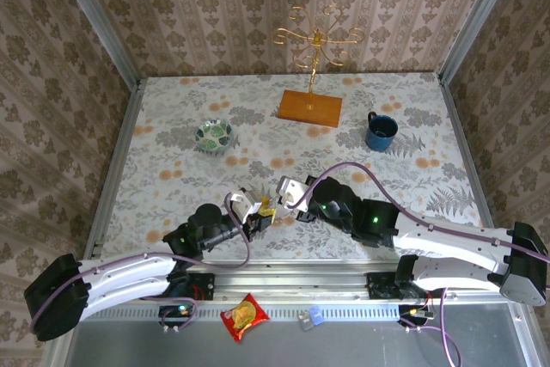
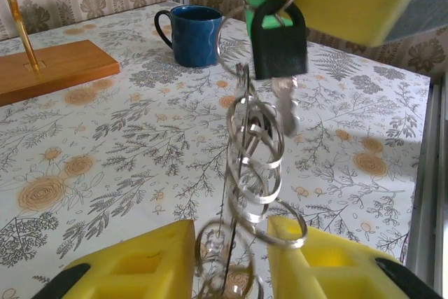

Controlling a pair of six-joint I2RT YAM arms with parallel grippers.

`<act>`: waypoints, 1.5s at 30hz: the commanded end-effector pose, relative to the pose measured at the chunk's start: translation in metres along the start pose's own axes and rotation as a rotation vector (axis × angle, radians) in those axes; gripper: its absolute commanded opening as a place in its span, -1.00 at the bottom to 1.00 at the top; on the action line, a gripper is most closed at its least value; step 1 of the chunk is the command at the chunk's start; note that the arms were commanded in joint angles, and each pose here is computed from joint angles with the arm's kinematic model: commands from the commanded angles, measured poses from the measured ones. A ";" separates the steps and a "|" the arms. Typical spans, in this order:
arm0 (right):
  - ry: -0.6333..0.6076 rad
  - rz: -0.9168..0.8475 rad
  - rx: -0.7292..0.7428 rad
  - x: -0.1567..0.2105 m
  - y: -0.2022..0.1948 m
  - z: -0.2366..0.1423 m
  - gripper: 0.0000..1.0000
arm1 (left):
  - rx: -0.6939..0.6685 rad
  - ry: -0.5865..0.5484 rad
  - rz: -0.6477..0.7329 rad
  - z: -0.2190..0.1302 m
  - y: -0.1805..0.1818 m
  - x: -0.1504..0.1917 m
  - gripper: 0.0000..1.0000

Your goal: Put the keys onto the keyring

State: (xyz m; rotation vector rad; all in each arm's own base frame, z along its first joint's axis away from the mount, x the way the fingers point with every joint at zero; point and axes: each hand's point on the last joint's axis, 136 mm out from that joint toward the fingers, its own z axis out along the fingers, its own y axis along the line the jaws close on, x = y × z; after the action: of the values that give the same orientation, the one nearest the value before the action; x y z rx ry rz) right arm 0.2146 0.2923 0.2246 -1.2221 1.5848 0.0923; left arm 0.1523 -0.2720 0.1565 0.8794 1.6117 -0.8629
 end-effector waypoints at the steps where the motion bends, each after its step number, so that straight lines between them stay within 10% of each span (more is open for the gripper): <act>1: -0.050 -0.017 0.008 -0.021 -0.009 -0.004 -1.00 | 0.010 -0.008 0.026 -0.001 -0.002 0.001 -0.28; 15: -0.073 -0.132 -0.109 -0.019 -0.010 -0.012 -1.00 | 0.103 0.012 0.166 -0.026 -0.023 -0.028 0.02; 45: -0.130 -0.410 -0.365 -0.011 0.002 -0.024 -1.00 | 0.441 0.132 0.328 -0.009 -0.011 -0.072 -0.11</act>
State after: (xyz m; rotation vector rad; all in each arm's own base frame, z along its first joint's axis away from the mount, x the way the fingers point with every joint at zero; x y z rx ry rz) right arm 0.1971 0.2815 0.2282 -1.7459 1.2810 0.1909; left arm 0.1675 -0.2756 0.2207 1.4007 1.4442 -0.8692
